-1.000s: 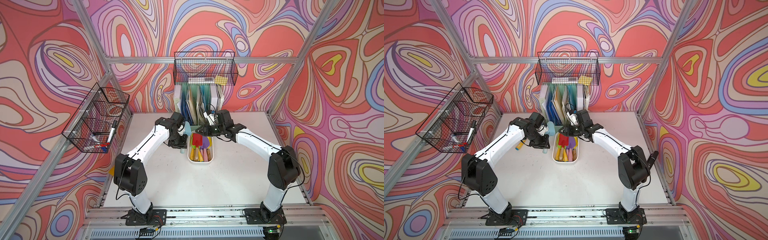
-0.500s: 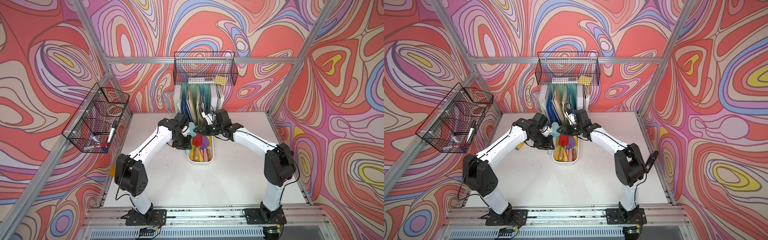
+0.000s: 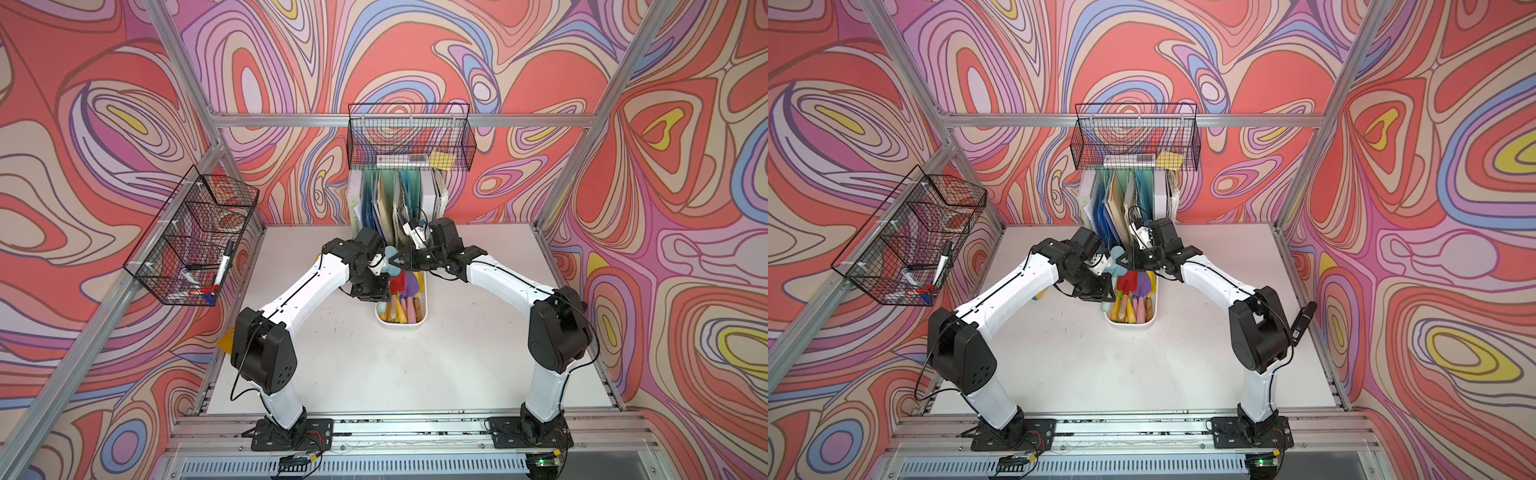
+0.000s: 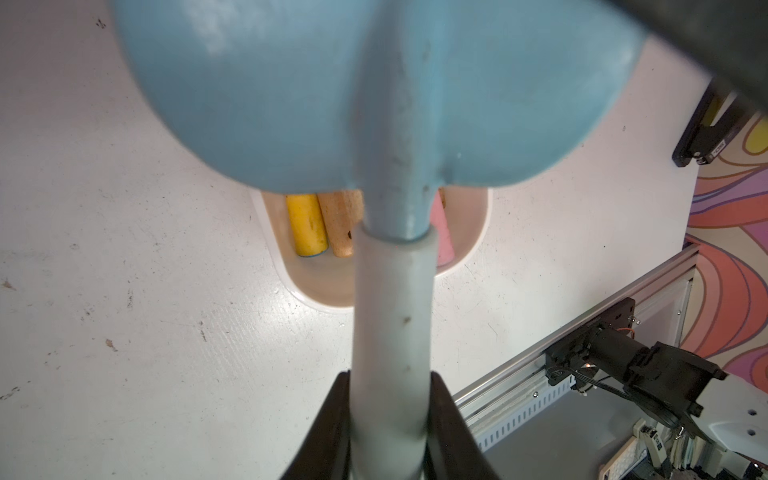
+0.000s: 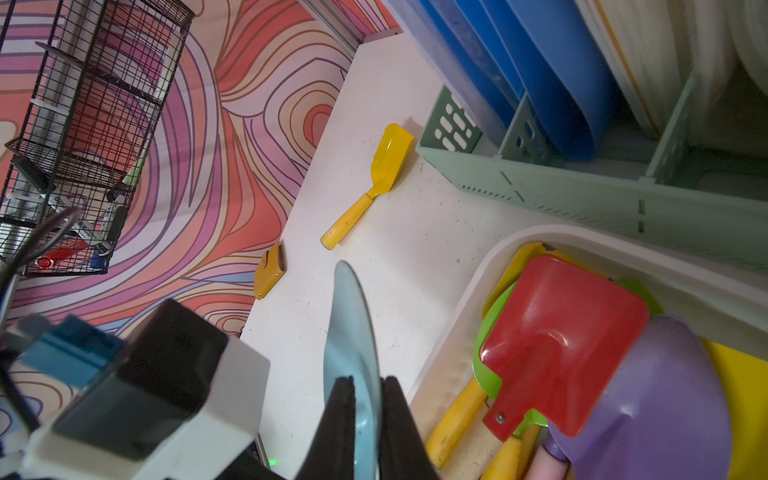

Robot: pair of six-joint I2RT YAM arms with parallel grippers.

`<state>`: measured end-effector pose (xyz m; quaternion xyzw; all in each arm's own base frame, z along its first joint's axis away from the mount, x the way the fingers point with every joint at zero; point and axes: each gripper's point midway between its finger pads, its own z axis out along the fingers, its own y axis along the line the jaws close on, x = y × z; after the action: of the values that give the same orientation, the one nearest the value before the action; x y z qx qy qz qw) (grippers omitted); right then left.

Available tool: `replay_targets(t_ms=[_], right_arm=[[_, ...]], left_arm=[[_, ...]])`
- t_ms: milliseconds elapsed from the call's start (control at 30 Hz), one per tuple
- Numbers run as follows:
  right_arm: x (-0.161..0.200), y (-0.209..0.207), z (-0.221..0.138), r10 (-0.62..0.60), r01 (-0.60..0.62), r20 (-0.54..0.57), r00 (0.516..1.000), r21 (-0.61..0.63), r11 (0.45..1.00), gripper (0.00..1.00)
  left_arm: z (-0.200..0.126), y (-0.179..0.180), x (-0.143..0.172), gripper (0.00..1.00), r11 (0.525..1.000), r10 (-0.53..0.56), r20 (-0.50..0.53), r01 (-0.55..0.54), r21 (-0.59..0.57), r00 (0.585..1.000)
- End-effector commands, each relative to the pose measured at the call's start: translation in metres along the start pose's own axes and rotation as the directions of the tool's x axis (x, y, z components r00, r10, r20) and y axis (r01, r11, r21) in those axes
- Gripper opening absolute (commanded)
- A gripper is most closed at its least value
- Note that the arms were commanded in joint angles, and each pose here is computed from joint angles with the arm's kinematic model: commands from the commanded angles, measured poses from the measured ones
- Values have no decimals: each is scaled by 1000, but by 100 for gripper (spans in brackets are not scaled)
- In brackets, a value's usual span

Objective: Put the shovel into the storage box
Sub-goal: Pick up the shovel from the center of the board, then place the shovel in the storage box.

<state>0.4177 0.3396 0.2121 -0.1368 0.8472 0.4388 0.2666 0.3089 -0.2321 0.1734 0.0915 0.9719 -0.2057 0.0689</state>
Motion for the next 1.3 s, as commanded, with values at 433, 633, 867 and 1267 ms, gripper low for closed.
replay_targets(t_ms=[433, 633, 867, 1267], right_arm=[[-3, 3, 1, -21, 21, 8, 1000, -4, 1000, 0], [-4, -14, -5, -34, 34, 0, 999, 47, 998, 0], [-9, -61, -33, -11, 11, -1, 1000, 107, 994, 0], [17, -98, -17, -69, 87, -143, 987, 126, 988, 0]], left_arm=[[-19, -13, -12, 82, 999, 27, 72, -29, 30, 997], [-31, -13, -11, 86, 998, 52, 104, -54, 21, 993], [-40, -12, -12, 87, 998, 63, 182, -67, 18, 981], [-47, -15, -12, 87, 995, 77, 242, -90, 41, 967]])
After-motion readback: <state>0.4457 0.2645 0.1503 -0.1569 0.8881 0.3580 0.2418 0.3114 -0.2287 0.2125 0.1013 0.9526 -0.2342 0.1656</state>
